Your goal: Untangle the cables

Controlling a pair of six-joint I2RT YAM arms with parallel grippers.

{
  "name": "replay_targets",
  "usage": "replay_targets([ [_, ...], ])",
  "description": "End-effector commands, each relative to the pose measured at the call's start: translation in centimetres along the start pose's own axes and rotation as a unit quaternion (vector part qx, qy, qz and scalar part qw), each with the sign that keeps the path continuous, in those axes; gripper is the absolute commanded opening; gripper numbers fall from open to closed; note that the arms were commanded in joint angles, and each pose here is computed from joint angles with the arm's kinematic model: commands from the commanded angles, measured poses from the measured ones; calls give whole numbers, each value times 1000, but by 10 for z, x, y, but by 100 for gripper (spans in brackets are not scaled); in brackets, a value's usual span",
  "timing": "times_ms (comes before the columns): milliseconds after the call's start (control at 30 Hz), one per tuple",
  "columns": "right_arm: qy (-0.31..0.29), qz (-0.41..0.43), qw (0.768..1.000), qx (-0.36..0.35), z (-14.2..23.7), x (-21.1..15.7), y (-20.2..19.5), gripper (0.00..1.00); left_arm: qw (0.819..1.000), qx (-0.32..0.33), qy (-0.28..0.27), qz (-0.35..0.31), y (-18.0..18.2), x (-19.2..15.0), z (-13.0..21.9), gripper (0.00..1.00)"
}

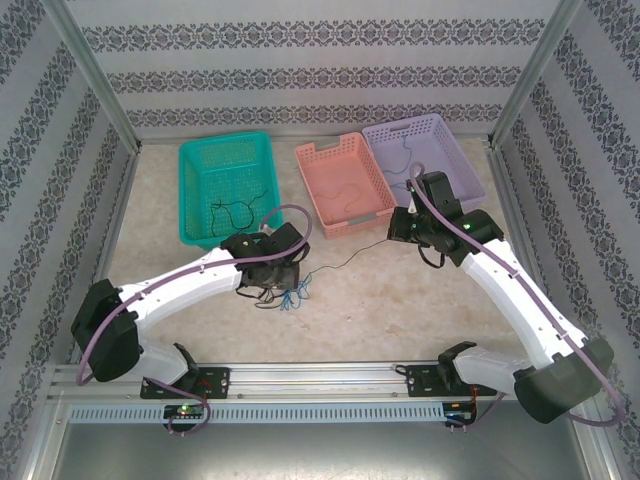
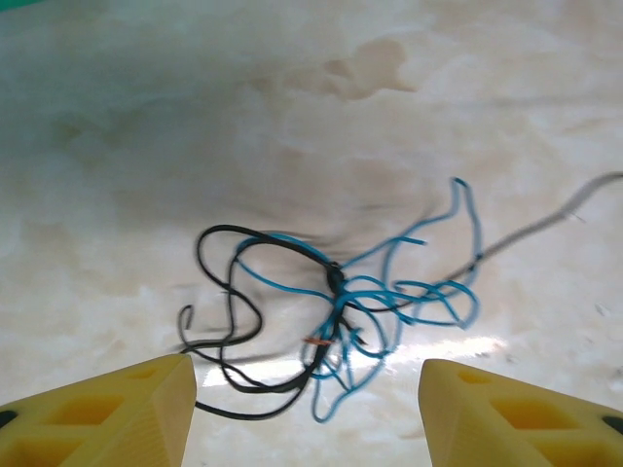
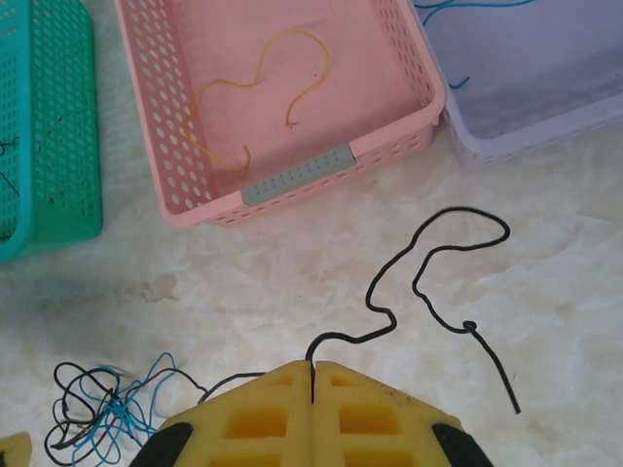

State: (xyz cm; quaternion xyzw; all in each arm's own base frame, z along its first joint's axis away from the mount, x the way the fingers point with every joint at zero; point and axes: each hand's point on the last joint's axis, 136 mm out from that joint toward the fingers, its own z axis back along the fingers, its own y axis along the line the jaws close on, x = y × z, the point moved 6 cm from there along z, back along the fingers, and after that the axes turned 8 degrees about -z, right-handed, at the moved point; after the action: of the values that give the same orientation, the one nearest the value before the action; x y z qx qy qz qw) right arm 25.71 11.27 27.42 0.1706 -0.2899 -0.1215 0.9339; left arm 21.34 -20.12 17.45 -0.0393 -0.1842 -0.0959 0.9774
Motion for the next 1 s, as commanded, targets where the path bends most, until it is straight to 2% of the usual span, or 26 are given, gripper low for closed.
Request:
replay_targets([
  [0,5,-11,1000,4,-2,2,3,0,992,-89,-20,-84,-31,-1,7,62],
  [233,10,-36,999,7,-5,7,-4,0,990,-70,9,-125,-52,-16,-30,65],
  [367,10,-44,999,3,-2,8,-9,0,990,52,27,-129,-39,-13,-60,67],
  [467,-5,-57,998,-1,6,13,-15,0,983,127,42,-128,-26,-13,-81,63],
  [633,-71,-66,995,-19,39,43,-23,0,972,185,72,-124,0,-31,-100,46],
  [967,-207,-45,977,-21,105,103,-11,0,972,190,87,-104,31,-56,-95,40],
])
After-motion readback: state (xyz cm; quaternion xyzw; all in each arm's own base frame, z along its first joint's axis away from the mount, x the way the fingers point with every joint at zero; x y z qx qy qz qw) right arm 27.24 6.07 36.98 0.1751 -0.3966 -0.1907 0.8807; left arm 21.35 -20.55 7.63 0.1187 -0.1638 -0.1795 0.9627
